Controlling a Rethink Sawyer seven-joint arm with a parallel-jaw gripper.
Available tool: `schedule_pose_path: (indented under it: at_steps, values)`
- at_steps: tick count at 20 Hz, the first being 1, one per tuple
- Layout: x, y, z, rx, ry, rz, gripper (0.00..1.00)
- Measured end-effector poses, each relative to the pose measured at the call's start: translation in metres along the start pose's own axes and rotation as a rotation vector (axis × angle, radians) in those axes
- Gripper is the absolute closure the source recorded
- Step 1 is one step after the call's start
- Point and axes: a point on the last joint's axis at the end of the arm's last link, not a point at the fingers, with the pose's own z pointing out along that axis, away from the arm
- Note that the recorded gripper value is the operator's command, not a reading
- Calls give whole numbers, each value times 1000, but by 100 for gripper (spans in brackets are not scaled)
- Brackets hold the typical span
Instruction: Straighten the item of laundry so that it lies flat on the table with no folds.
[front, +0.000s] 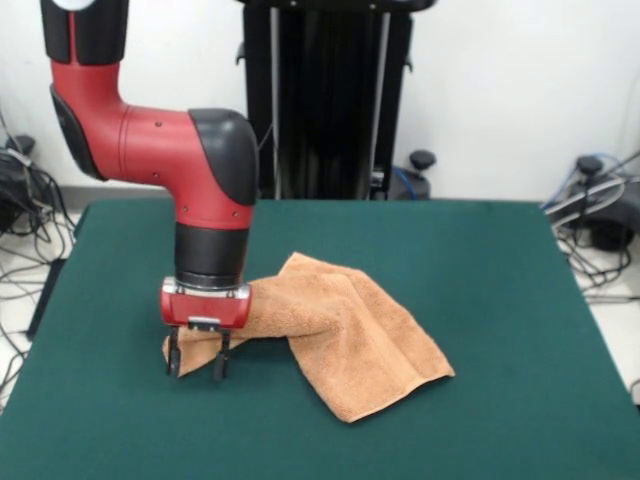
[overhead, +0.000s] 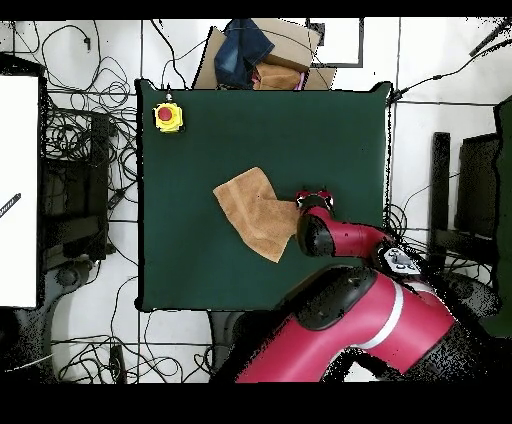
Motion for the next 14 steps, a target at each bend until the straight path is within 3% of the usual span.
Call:
schedule_pose_path:
  at_steps: [5,8,14]
  values:
    - [7,-17,2,14,13,23,0]
    - [16,-28,8,22,53,39,0]
    - [15,-30,11,23,66,41,0]
